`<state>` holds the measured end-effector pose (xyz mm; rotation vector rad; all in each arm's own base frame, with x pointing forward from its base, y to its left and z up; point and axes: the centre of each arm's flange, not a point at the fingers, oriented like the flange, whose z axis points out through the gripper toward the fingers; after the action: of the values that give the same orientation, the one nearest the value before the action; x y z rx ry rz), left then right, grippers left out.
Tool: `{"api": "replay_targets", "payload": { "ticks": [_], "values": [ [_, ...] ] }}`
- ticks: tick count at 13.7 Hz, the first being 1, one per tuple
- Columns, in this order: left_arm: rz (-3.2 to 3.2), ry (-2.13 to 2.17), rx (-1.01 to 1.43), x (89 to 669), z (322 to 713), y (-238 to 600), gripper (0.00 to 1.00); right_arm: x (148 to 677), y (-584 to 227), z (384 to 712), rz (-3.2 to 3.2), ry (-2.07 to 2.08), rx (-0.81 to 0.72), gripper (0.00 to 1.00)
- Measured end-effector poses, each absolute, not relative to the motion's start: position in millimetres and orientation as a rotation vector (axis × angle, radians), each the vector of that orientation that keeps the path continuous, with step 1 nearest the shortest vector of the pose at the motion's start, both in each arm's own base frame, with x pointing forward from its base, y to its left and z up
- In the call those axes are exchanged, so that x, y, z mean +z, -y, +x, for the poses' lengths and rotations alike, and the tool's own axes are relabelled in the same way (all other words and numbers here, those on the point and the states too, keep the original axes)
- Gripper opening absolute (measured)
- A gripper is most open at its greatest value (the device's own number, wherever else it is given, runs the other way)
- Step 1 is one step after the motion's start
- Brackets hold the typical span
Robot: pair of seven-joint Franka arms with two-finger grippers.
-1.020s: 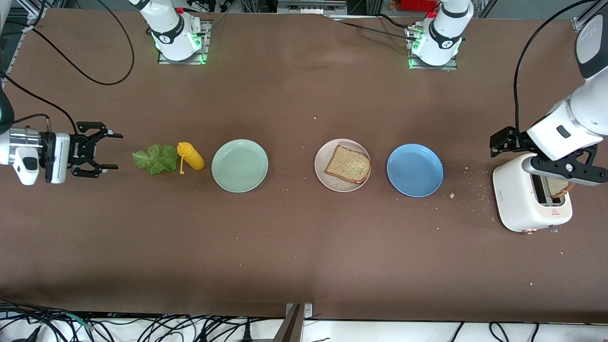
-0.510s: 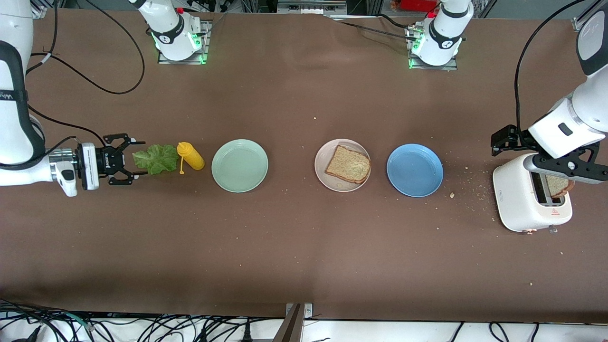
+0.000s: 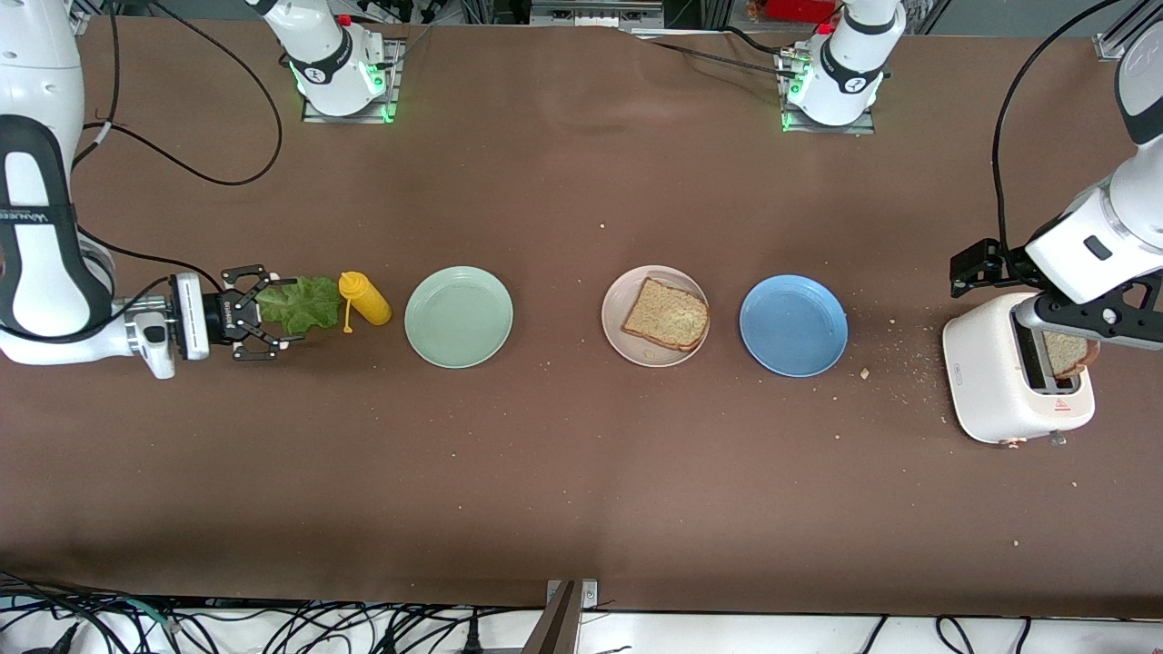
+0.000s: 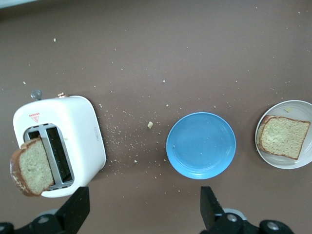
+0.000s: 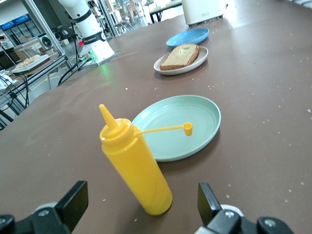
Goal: Make sandwich in beige plate with both arms
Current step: 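Grasp the yellow mustard bottle with the right gripper and lift it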
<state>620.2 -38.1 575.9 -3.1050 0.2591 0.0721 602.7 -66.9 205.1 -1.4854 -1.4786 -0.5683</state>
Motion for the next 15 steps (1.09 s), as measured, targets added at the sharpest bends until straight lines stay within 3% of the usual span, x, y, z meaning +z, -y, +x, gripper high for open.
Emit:
{"api": "replay_targets", "payload": {
  "ticks": [8, 15],
  "values": [
    [-3.108, -0.186, 0.097, 582.4, 587.4, 33.0, 1.00, 139.3, 54.5, 562.0, -1.476, 1.425, -0.790, 1.00],
    [-3.099, -0.152, 0.079, 586.7, 565.6, 22.2, 1.00, 137.6, 17.3, 548.1, -1.451, 1.436, -0.844, 1.00]
  ]
}}
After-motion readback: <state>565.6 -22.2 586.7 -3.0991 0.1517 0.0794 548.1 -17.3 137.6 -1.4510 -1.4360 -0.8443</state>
